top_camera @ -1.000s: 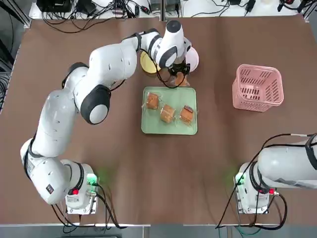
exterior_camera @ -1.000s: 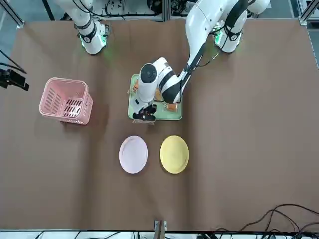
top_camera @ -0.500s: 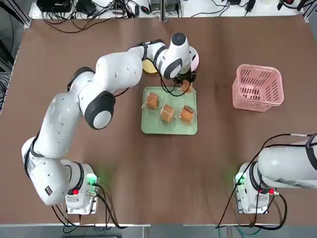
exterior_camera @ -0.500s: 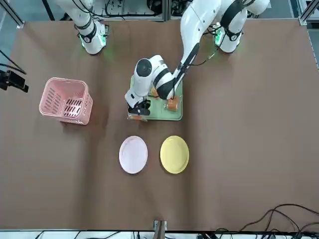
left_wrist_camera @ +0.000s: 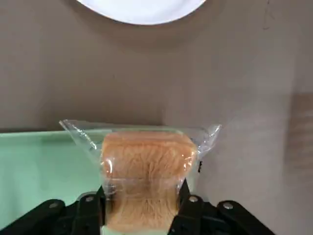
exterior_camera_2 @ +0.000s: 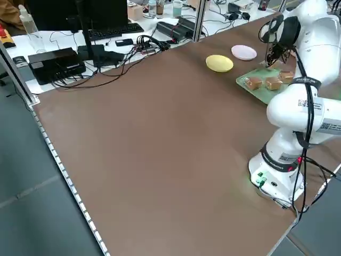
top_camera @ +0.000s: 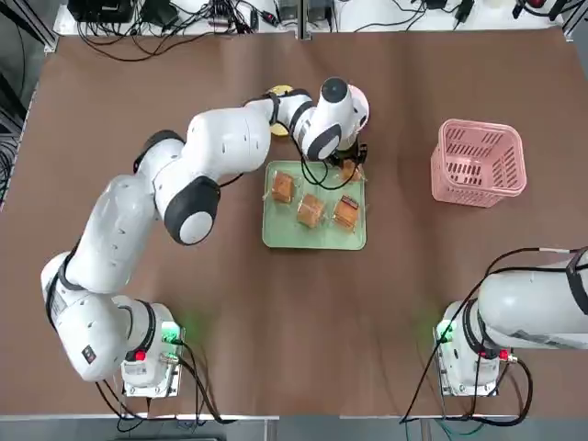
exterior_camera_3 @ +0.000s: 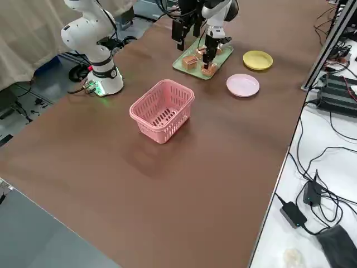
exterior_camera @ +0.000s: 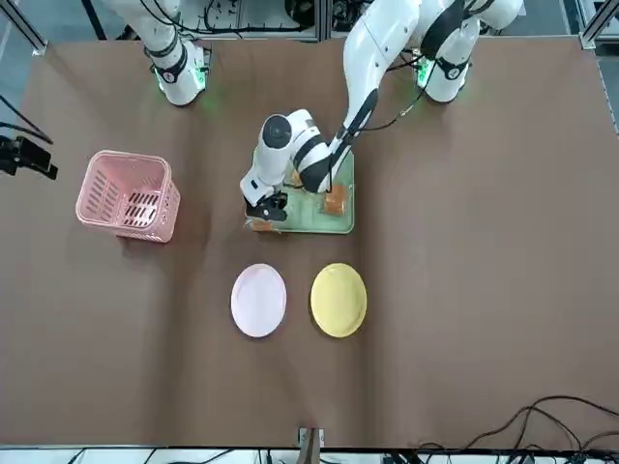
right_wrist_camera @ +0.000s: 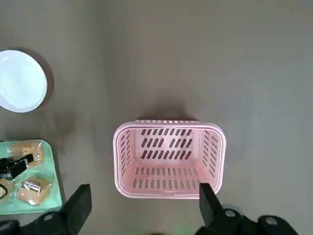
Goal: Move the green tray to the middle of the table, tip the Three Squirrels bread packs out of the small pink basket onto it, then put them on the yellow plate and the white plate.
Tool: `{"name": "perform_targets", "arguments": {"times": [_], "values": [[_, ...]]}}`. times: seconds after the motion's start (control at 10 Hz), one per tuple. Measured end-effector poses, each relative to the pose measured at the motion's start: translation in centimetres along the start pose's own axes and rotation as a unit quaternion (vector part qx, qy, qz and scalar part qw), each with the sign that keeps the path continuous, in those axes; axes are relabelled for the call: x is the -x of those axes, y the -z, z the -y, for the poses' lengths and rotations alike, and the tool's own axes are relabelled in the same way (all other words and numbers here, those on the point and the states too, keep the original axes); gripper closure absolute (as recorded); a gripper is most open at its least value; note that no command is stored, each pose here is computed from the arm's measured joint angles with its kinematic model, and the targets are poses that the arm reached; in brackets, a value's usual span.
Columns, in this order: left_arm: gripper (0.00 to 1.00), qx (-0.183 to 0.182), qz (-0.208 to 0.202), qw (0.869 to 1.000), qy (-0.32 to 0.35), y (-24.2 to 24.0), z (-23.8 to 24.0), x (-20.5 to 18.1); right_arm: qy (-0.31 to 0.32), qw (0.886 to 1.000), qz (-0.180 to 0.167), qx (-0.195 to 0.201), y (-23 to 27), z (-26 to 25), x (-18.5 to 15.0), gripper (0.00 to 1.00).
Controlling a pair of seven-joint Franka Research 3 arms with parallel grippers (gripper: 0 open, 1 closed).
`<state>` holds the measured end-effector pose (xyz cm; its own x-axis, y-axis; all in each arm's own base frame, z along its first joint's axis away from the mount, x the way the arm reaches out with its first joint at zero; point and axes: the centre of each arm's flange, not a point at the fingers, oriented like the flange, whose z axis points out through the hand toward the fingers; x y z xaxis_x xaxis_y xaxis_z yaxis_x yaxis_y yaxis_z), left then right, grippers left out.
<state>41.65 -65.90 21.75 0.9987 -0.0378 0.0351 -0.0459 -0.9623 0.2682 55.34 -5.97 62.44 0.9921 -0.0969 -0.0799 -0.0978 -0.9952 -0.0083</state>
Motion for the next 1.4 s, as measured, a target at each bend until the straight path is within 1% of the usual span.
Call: {"name": "perform_targets", "arguments": {"times": [0.3, 0.4, 0.7, 1.0, 1.1, 1.2, 1.4], "values": [[0.49, -0.001, 0.006, 1.000, 0.008, -0.6, -1.8, 3.0, 0.001, 1.000, 0.000, -0.001, 0.0, 0.2, 0.0, 0.03], [0.49, -0.001, 0.007, 1.000, 0.008, -0.7, -2.0, 3.4, 0.001, 1.000, 0.000, -0.001, 0.0, 0.2, 0.0, 0.03], [0.49, -0.004, 0.006, 1.000, 0.012, -0.8, -1.6, 2.9, 0.001, 1.000, 0.001, -0.001, 0.0, 0.2, 0.0, 0.03], [0.49, -0.008, 0.004, 1.000, 0.022, -0.8, -0.5, 1.5, 0.002, 1.000, 0.001, -0.001, 0.0, 0.2, 0.0, 0.03], [0.47, -0.008, 0.004, 1.000, 0.023, -0.8, -0.4, 1.5, 0.002, 1.000, 0.001, -0.001, 0.0, 0.2, 0.0, 0.03], [0.37, -0.010, 0.005, 1.000, 0.023, -0.9, -0.4, 1.6, 0.002, 1.000, 0.002, -0.001, 0.0, 0.2, 0.0, 0.03], [0.04, -0.016, 0.006, 0.999, 0.040, -0.7, 0.1, 1.0, 0.002, 1.000, 0.002, -0.002, 0.0, 0.2, 0.1, 0.03]]}}
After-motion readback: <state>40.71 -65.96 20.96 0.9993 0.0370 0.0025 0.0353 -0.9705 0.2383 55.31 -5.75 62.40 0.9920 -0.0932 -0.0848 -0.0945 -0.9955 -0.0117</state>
